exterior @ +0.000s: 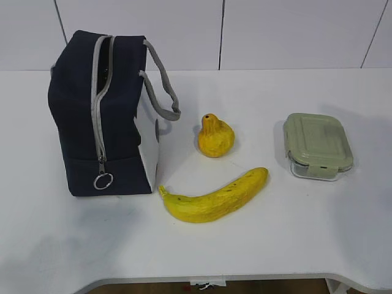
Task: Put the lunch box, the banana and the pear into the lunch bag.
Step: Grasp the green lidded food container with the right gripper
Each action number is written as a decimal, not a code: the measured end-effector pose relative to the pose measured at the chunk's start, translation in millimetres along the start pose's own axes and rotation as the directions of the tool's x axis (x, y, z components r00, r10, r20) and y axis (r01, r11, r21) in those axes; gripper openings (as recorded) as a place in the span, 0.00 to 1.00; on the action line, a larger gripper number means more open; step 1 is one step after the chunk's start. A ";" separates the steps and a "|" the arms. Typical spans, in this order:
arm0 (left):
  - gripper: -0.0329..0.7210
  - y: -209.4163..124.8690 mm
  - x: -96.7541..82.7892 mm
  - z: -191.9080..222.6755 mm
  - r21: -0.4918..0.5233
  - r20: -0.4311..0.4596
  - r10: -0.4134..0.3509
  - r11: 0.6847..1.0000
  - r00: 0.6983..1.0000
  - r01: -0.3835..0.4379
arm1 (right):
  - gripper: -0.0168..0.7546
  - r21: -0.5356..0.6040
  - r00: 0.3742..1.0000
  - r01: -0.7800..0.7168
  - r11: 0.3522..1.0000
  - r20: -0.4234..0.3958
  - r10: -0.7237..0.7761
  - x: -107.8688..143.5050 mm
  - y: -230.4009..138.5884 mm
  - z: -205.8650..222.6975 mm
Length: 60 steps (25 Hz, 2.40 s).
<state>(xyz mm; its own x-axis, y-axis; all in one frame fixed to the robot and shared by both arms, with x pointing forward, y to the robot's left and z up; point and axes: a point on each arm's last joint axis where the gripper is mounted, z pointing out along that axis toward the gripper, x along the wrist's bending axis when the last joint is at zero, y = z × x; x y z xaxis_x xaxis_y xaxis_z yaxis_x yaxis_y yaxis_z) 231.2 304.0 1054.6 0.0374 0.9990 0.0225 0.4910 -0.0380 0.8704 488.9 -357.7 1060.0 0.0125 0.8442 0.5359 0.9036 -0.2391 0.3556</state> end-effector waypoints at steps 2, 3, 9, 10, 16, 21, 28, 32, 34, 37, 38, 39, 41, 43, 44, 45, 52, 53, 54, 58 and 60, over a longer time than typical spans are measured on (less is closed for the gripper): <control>0.37 0.0 0.0 0.0 0.000 0.000 0.000 1.000 1.000 0.000 | 0.32 0.010 0.998 -0.006 1.000 -0.059 0.007 -10.6 6.0 4.8; 0.37 0.0 0.0 0.0 0.000 0.000 0.000 1.000 1.000 0.000 | 0.32 0.002 0.997 -0.011 1.000 -0.080 0.011 -17.2 11.2 7.5; 0.37 0.0 0.0 0.0 0.000 0.000 0.000 1.000 1.000 0.000 | 0.32 -0.030 0.987 -0.082 0.996 -0.139 0.077 -51.3 40.0 19.4; 0.37 0.0 0.0 0.0 0.000 0.000 0.000 1.000 1.000 0.000 | 0.32 -0.028 0.987 -0.085 0.996 -0.142 0.080 -54.8 43.9 21.8; 0.37 0.0 0.0 0.0 0.000 0.000 0.000 1.000 1.000 0.000 | 0.32 -0.009 0.986 -0.091 0.996 -0.140 0.089 -65.4 51.5 30.1; 0.37 0.0 0.0 0.0 0.000 0.000 0.000 1.000 1.000 0.000 | 0.38 0.002 0.989 -0.080 0.997 -0.125 0.079 -66.6 50.4 30.2; 0.37 0.0 0.0 0.0 0.000 0.000 0.000 1.000 1.000 0.000 | 0.77 -0.007 0.989 -0.090 0.996 -0.122 0.089 -69.3 51.8 32.6; 0.37 0.0 0.0 0.0 0.000 0.000 0.000 1.000 1.000 0.000 | 0.79 0.040 0.981 -0.129 0.991 -0.137 0.134 -83.1 51.3 49.0; 0.37 0.0 0.0 0.0 0.000 0.000 0.000 1.000 1.000 0.000 | 0.80 0.067 0.977 -0.150 0.986 -0.145 0.158 -92.6 52.0 59.7; 0.37 0.0 0.0 0.0 0.000 0.000 0.000 1.000 1.000 0.000 | 0.80 0.078 0.971 -0.162 0.984 -0.163 0.173 -103.5 56.9 71.7; 0.37 0.0 0.0 0.0 0.000 0.000 0.000 1.000 1.000 0.000 | 0.80 0.071 0.969 -0.164 0.984 -0.176 0.174 -106.1 59.9 74.8; 0.37 0.0 0.0 0.0 0.000 0.000 0.000 1.000 1.000 0.000 | 0.80 0.064 0.967 -0.166 0.984 -0.186 0.176 -107.9 62.5 77.0; 0.37 0.0 0.0 0.0 0.000 0.000 0.000 1.000 1.000 0.000 | 0.79 0.052 0.963 -0.167 0.985 -0.206 0.174 -112.2 66.9 81.9; 0.37 0.0 0.0 0.0 0.000 0.000 0.000 1.000 1.000 0.000 | 0.79 0.043 0.962 -0.164 0.985 -0.213 0.170 -115.4 71.5 84.5; 0.37 0.0 0.0 0.0 0.000 0.000 0.000 1.000 1.000 0.000 | 0.79 0.044 0.961 -0.166 0.985 -0.215 0.172 -117.5 72.7 86.5; 0.37 0.0 0.0 0.0 0.000 0.000 0.000 1.000 1.000 0.000 | 0.79 0.041 0.961 -0.165 0.985 -0.217 0.170 -119.0 74.6 87.7; 0.37 0.0 0.0 0.0 0.000 0.000 0.000 1.000 1.000 0.000 | 0.79 0.037 0.945 -0.196 0.980 -0.261 0.199 -130.2 76.1 104.0; 0.37 0.0 0.0 0.0 0.000 0.000 0.000 1.000 1.000 0.000 | 0.79 0.040 0.943 -0.201 0.979 -0.264 0.204 -131.7 75.6 106.2; 0.37 0.0 0.0 0.0 0.000 0.000 0.000 1.000 1.000 0.000 | 0.79 0.040 0.942 -0.203 0.978 -0.266 0.206 -133.3 75.2 108.4; 0.37 0.0 0.0 0.0 0.000 0.000 0.000 1.000 1.000 0.000 | 0.79 0.045 0.942 -0.195 0.980 -0.272 0.199 -135.5 74.2 113.8; 0.37 0.0 0.0 0.0 0.000 0.000 0.000 1.000 1.000 0.000 | 0.79 0.044 0.944 -0.176 0.983 -0.275 0.181 -132.2 74.9 116.3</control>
<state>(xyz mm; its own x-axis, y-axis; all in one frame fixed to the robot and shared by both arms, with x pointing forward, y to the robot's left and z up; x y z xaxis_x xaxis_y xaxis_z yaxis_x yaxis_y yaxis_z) 231.2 304.0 1054.7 0.0374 0.9990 0.0225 0.4906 -0.0380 0.8706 604.7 -431.4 926.7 0.0577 0.6220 0.7809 0.9054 -0.3621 0.2215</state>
